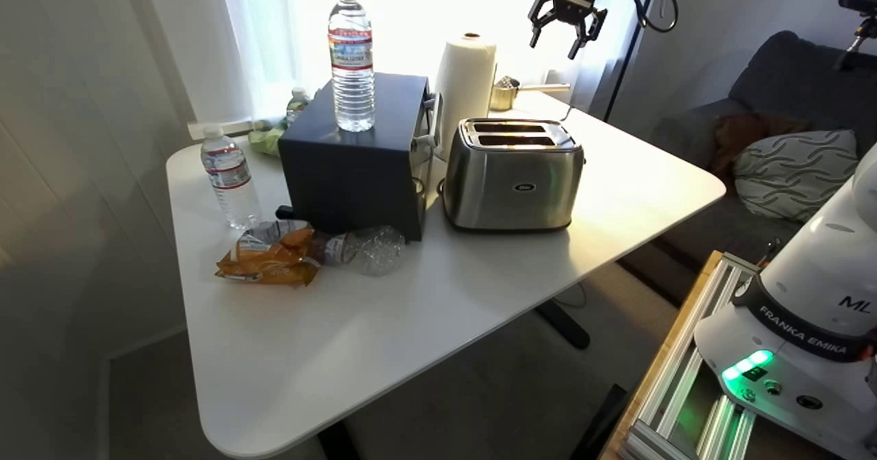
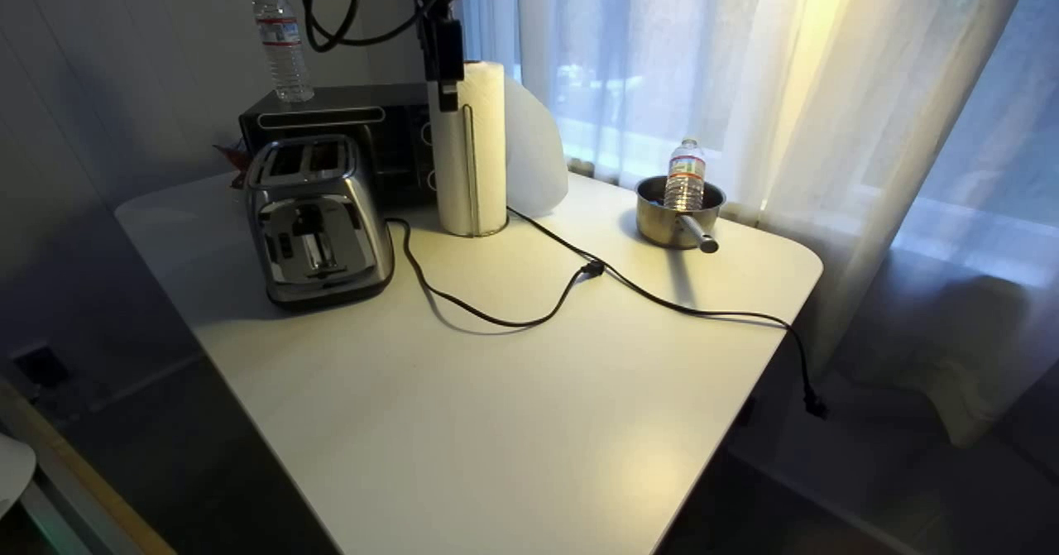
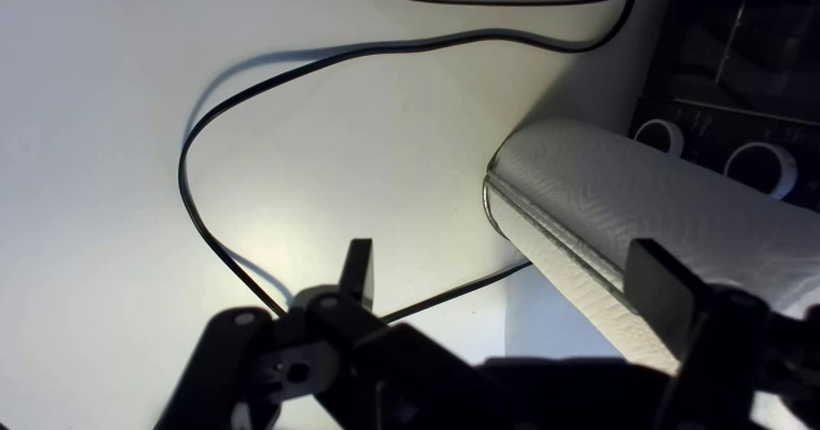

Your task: Move the silver holder to the right

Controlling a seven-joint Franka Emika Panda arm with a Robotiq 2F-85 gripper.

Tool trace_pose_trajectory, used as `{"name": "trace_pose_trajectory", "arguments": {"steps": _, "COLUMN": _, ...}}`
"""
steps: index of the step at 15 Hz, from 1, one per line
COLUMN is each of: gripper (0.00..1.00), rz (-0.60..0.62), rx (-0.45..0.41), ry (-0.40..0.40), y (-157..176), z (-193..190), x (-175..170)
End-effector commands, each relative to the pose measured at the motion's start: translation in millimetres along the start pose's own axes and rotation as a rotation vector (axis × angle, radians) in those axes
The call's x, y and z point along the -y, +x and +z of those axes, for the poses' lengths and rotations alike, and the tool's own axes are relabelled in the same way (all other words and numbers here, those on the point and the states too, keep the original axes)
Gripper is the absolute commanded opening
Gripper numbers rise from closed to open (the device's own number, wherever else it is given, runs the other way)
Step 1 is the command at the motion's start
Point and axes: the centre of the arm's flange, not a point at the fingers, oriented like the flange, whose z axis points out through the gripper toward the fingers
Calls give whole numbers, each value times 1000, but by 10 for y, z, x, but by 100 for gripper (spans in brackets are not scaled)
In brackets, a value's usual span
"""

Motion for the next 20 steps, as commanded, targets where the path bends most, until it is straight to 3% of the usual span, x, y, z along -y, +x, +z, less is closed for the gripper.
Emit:
{"name": "trace_pose_trajectory", "arguments": {"steps": 1, "gripper": 100, "rz": 38, "rx": -1, "ry": 36, "y": 126, "z": 126, "x": 87}}
{"name": "trace_pose_trajectory", "arguments": {"steps": 11, "gripper": 100, "rz": 97, "rx": -39, "ry": 119, "y": 431, "z": 424, "x": 336}}
{"name": "trace_pose_trajectory", "arguments": {"steps": 20, "gripper": 100, "rz": 129, "rx": -31, "ry": 123, "y": 569, "z": 721, "x": 405}}
